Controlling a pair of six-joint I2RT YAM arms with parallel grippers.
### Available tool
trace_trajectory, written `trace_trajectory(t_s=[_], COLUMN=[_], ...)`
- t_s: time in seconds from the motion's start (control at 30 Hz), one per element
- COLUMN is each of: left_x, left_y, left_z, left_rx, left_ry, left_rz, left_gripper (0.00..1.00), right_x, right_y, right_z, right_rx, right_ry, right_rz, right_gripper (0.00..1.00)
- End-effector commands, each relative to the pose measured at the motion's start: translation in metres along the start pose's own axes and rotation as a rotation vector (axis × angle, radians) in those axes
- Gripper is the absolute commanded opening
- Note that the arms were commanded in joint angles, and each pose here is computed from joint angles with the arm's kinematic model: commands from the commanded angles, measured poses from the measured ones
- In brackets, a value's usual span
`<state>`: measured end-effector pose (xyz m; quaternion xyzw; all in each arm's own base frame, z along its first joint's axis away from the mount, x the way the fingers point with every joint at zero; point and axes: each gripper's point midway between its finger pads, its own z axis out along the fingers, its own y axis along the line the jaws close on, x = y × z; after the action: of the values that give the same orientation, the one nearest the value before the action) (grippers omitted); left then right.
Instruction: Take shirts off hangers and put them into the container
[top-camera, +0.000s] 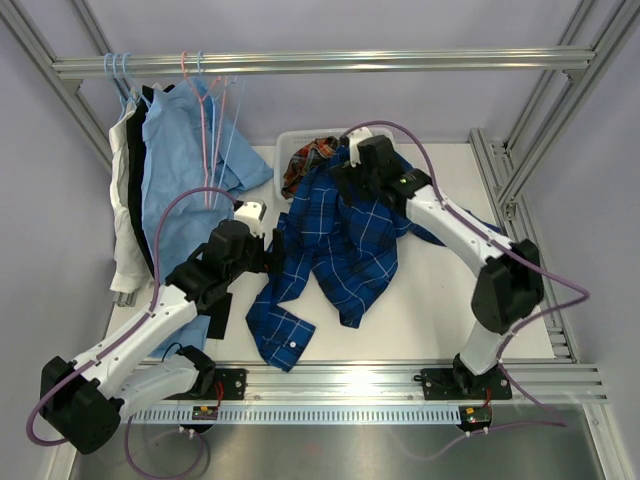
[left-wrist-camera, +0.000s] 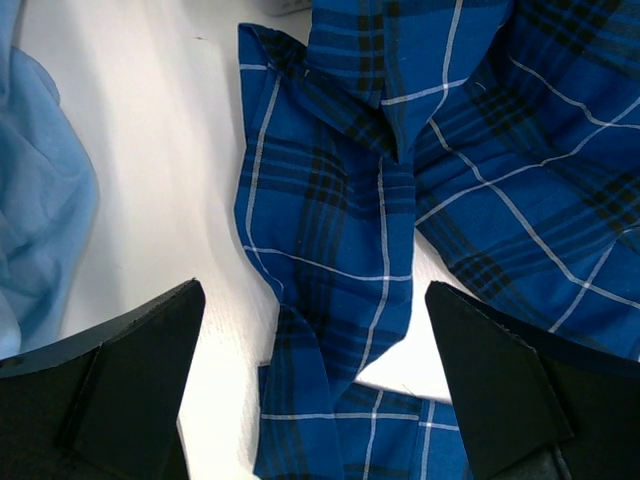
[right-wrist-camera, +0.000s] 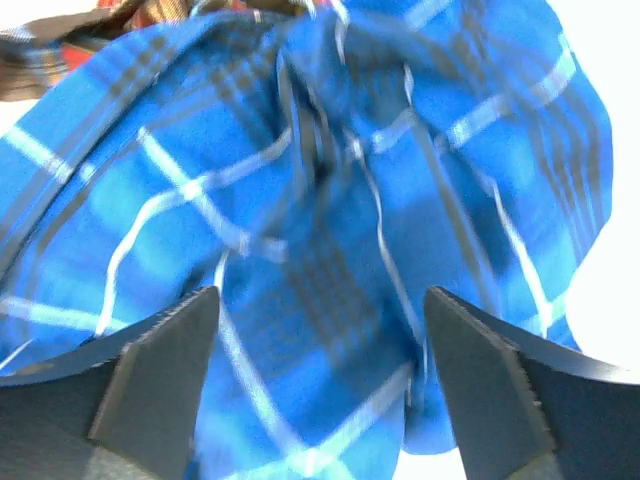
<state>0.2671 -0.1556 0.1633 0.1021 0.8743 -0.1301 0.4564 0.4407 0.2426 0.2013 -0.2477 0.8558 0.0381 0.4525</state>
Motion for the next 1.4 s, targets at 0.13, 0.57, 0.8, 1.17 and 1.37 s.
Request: trace_trajectory(t_s=[0.13,0.57,0.8,1.17,1.37], left_x=[-0.023,-0.016,-0.011,-0.004,-0.005], left_y=[-0.022,-0.021,-0.016,-0.008,-0.004], left_z=[0.001,0.005,0.005,0.000,-0.002], left_rx=[0.069,0.058,0.038,0.007,-0.010], left_ry=[-0.038,-0.005,0.001,0.002,-0.007], left_rz=[-0.110,-0.100,-0.092,-0.074,-0.061], left_gripper=[0.99,0.99,0.99,0.99,0.99], right_x=[0.036,0.169,0.205,0.113,-0.006], right_y=[0.021,0.059,0.070,0.049,0.009], right_z=[-0.062,-0.042,-0.004,-0.037,-0.048], right_rx=[-0.066,-0.125,-0.117,-0.156,-0.059], right_ry=[-0.032,0.206,0.299,0.124,-0.136], right_rz=[0.319,0.484,0.472,0.303,0.041], right_gripper=[0.99,0.99,0.86,0.00,0.00])
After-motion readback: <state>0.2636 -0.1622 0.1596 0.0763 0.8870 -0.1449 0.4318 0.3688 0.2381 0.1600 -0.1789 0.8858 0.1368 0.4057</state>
